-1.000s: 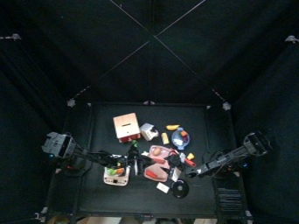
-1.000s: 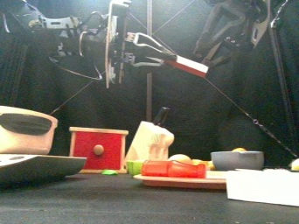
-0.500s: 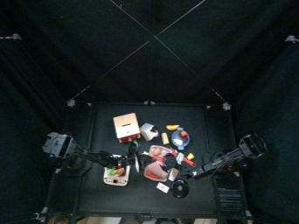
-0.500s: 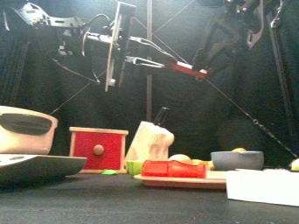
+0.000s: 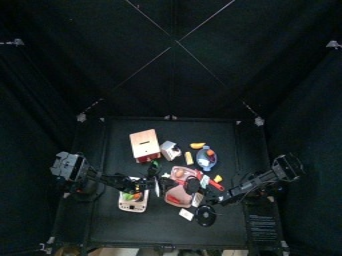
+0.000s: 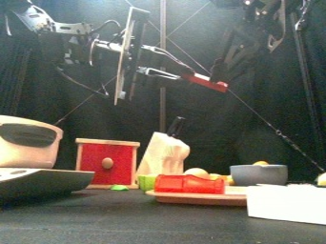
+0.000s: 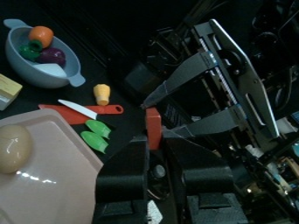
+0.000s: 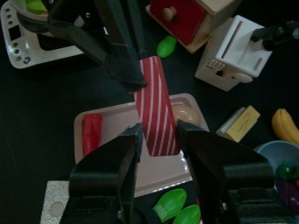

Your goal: Regrasp salmon right side up

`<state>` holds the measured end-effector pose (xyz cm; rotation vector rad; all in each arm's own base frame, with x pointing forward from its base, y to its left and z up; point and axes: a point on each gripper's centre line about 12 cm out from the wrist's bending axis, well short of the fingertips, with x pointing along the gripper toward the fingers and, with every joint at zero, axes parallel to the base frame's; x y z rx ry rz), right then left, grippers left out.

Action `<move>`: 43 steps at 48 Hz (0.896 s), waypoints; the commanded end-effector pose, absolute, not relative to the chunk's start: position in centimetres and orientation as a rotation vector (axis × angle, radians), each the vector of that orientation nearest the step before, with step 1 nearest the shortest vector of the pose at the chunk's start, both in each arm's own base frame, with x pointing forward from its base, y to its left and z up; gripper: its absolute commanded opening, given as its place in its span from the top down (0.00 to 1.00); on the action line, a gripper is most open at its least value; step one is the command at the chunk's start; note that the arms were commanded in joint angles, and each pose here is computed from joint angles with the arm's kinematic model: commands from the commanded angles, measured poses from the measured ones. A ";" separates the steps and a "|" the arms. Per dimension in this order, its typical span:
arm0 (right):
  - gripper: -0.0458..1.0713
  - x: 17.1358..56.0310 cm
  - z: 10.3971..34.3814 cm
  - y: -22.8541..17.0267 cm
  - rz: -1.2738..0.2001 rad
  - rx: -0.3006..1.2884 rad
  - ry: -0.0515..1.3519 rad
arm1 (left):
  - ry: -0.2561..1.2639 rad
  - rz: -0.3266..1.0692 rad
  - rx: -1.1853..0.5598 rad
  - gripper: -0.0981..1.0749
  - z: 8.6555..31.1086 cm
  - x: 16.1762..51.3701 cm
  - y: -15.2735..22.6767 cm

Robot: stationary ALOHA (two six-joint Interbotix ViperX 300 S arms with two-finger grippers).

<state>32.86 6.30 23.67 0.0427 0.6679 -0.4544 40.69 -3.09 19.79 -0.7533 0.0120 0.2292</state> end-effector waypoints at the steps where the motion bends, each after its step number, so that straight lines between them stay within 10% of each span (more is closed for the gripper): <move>1: 0.33 33.3 24.6 6.3 -0.453 0.071 0.646 | -0.020 0.224 -0.757 0.52 20.8 41.1 -2.8; 43: 0.22 34.5 23.6 5.7 -0.489 0.072 0.675 | -0.027 0.271 -0.809 0.52 20.7 41.0 -2.4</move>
